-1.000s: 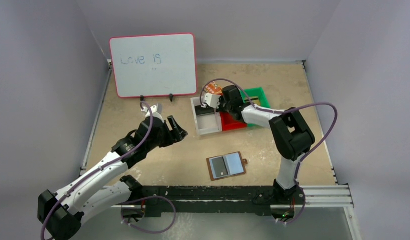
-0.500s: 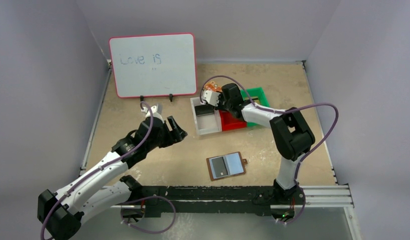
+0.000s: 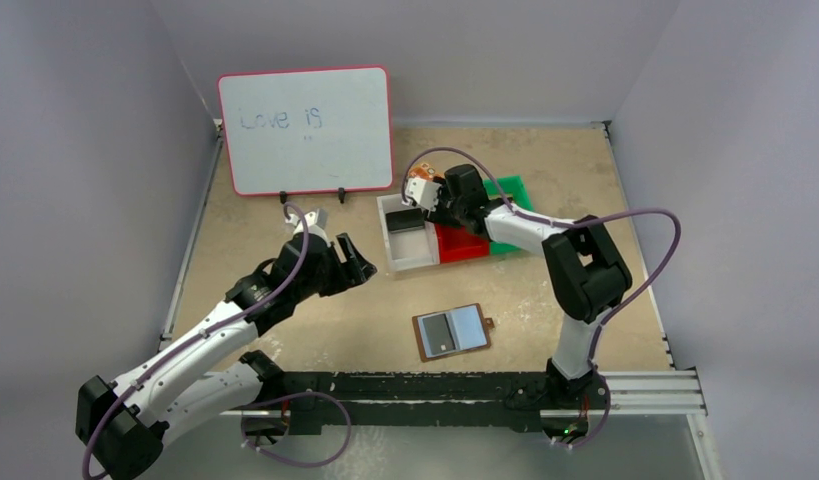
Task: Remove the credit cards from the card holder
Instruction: Place the credit card in the storage box.
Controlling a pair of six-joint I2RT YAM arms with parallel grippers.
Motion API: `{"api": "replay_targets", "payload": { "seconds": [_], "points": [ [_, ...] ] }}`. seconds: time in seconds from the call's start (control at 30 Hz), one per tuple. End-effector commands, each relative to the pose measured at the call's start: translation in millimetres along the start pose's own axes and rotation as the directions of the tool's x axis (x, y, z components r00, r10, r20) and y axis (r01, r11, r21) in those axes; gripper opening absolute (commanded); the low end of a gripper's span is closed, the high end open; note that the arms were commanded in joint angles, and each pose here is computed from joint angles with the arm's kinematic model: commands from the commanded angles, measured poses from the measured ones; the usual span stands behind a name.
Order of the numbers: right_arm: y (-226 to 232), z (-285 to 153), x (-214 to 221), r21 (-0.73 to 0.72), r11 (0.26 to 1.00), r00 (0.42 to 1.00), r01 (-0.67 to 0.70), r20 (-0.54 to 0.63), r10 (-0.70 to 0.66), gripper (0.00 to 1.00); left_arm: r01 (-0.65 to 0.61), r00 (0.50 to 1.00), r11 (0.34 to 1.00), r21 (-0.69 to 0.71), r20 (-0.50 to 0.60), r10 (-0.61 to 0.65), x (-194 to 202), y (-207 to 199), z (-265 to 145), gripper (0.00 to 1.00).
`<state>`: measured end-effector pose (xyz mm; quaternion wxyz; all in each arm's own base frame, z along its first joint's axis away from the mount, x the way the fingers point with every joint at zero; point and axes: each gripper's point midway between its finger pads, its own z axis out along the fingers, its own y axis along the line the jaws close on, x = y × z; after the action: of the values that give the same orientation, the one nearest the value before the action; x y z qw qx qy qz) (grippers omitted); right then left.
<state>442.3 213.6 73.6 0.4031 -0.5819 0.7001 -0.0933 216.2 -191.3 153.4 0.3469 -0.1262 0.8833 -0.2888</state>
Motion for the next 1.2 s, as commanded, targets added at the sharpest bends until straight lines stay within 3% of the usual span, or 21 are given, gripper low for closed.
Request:
{"api": "replay_targets", "payload": {
  "seconds": [0.0,0.4,0.5,0.57,0.63,0.7,0.77,0.8,0.9,0.97,1.07,1.17],
  "points": [
    [-16,-17,-24,0.021,0.999,0.995,-0.043,0.089,0.041,0.6,0.016,1.0,0.998,0.065,0.019,-0.017,-8,-16,-1,0.67],
    [-30,-31,-33,0.052,0.993,0.985,-0.104,0.144,0.096,0.66,0.027,1.0,0.996,0.083,-0.004,-0.027,-3,-19,0,0.67],
    [-46,-45,-42,0.105,0.979,0.97,-0.177,0.188,0.155,0.66,0.034,0.999,0.995,0.089,-0.013,-0.033,-2,-20,0,0.67],
    [-65,-68,-54,0.154,0.937,0.928,-0.314,0.257,0.269,0.66,0.043,0.999,0.995,0.088,-0.018,-0.041,0,-20,1,0.67],
    [-80,-96,-66,0.162,0.841,0.828,-0.516,0.348,0.44,0.66,0.052,0.999,0.995,0.086,-0.02,-0.051,2,-18,2,0.68],
    [-81,-123,-71,0.101,0.665,0.642,-0.74,0.402,0.653,0.66,0.061,0.998,0.995,0.073,-0.03,-0.059,6,-13,6,0.68],
    [-59,-139,-65,0.013,0.446,0.424,-0.895,0.334,0.842,0.65,0.07,0.997,0.995,0.069,-0.043,-0.068,11,-11,10,0.68],
    [-38,-143,-64,-0.047,0.376,0.352,-0.926,0.263,0.899,0.65,0.077,0.996,0.994,0.072,-0.052,-0.073,13,-10,12,0.68],
    [42,-146,-50,-0.191,0.25,0.248,-0.949,0.038,0.968,0.66,0.089,0.993,0.992,0.092,-0.09,-0.081,23,-12,19,0.66],
    [90,-153,-33,-0.225,0.113,0.13,-0.968,-0.063,0.989,0.63,0.093,0.989,0.99,0.105,-0.12,-0.08,30,-14,23,0.65],
    [134,-175,-29,-0.357,-0.024,0.016,-0.934,-0.107,0.994,0.6,0.082,0.987,0.989,0.125,-0.147,-0.063,41,-24,29,0.62],
    [159,-188,-23,-0.41,-0.077,-0.017,-0.909,-0.146,0.989,0.59,0.033,0.987,0.993,0.109,-0.158,-0.016,56,-34,35,0.61]
  ]
}}
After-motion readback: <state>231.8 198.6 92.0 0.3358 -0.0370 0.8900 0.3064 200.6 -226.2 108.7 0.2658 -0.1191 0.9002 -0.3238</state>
